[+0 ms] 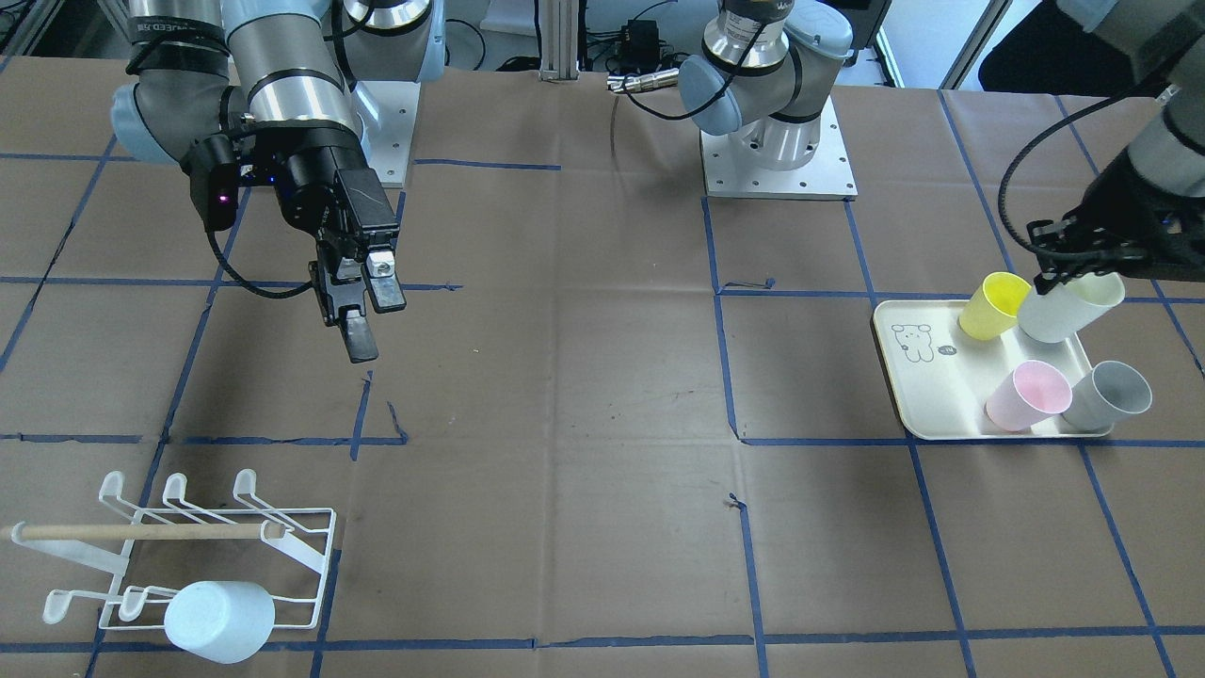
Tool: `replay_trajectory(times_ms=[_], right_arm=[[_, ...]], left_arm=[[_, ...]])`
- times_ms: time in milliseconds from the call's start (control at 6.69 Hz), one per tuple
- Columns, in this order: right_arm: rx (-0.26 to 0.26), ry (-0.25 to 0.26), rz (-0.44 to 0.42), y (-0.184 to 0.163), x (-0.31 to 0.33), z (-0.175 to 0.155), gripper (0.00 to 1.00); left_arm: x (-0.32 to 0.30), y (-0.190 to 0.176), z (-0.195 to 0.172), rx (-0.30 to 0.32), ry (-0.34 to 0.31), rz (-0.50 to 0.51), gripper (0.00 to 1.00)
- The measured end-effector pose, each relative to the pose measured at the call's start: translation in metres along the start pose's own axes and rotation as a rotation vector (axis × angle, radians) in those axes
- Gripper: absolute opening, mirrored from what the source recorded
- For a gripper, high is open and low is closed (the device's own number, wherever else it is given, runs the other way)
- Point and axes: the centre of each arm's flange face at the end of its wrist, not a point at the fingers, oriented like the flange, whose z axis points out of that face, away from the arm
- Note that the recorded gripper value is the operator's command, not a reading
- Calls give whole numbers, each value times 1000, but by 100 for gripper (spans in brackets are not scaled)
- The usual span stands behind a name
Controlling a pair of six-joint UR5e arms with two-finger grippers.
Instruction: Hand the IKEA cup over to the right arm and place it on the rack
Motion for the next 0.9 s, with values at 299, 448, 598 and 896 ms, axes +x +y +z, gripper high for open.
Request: replay_trajectory(times_ms=[299,448,598,896], right_arm=[[2,1,196,10,-4,-22,100],[2,5,225,13,-2,-30,100],[1,11,236,16,1,-33,100],[2,14,279,17,4,-34,100]], left_arm=[[20,-63,-48,91,45,76,0],[48,-85,-60,177,139,121,0],[80,-100,-67,282,296,158,0],[128,-111,-82,514,632,210,0]])
